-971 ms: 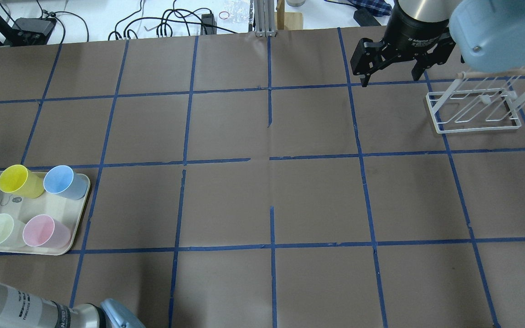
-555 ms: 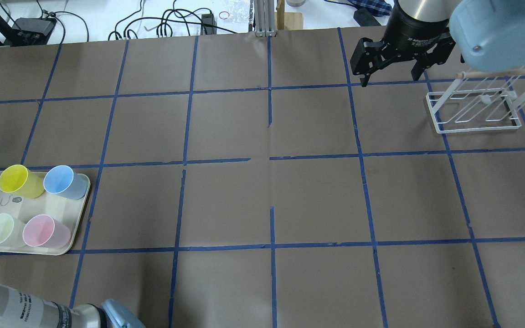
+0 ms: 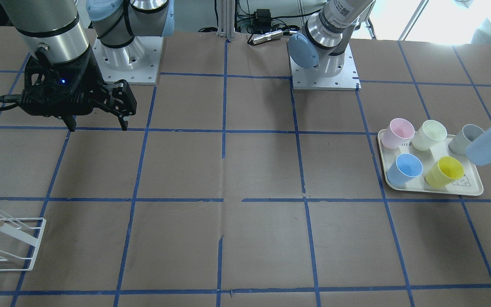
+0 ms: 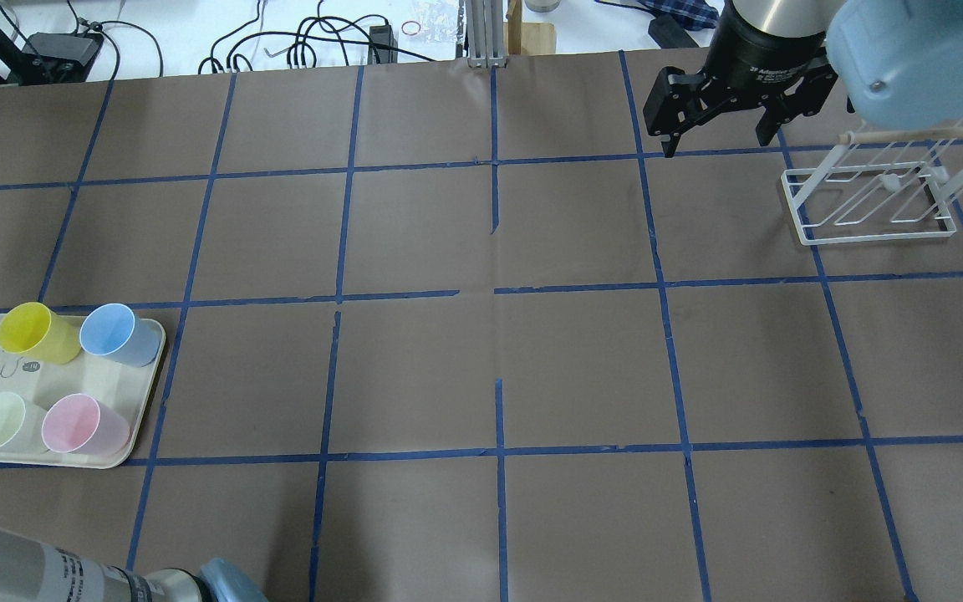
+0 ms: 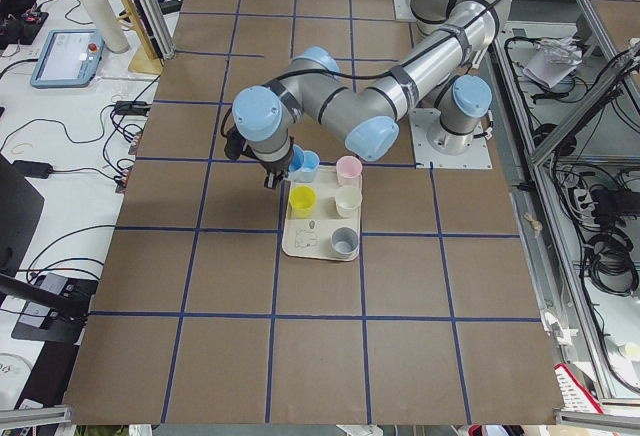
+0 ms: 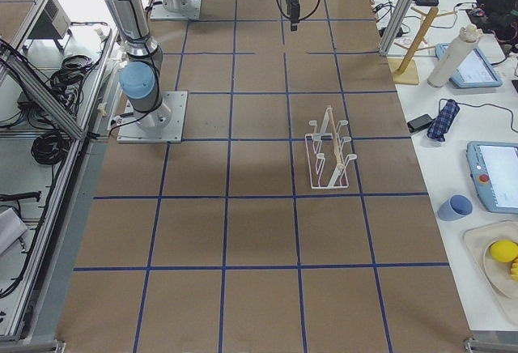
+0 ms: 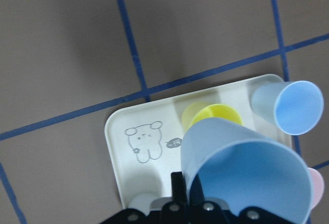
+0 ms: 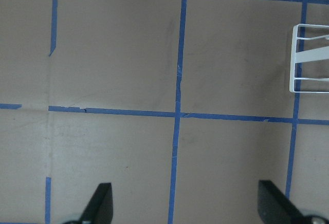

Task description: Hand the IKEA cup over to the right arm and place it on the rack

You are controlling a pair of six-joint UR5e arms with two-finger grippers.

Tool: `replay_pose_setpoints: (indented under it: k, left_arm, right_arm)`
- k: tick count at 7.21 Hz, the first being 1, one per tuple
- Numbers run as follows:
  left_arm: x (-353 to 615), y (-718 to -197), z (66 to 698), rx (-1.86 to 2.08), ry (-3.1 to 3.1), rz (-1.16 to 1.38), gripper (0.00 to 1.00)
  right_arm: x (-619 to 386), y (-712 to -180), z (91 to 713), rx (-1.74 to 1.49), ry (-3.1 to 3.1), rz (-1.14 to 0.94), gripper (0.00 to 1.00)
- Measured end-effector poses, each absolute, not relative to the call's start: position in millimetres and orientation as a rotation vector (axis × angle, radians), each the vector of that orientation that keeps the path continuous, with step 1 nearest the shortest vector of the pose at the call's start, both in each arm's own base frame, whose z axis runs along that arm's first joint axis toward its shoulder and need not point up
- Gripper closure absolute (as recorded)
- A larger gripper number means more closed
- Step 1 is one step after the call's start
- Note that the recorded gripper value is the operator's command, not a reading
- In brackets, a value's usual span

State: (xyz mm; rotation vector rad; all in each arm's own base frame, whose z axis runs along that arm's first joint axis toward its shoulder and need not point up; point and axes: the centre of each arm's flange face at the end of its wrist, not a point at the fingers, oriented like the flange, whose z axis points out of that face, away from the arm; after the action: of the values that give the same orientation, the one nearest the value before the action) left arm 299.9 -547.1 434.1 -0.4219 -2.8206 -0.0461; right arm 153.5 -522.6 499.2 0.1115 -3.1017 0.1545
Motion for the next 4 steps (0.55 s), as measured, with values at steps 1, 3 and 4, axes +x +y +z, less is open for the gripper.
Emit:
replay_pose_setpoints:
  k: [1, 3, 4]
  left_arm:
    - [250, -556, 444, -0.384, -2.756, -0.049, 1.00]
    - [167, -563, 445, -0.195, -2.582, -0.036, 1.00]
    - [131, -561, 435, -0.108, -2.472, -0.035, 1.00]
  right_arm:
    - [153, -519, 506, 0.104, -3.105, 0.170, 0.00]
    - [150, -514, 510, 0.090, -3.119, 0.147, 0.00]
    - [150, -513, 512, 0.086, -3.155, 0.143, 0.00]
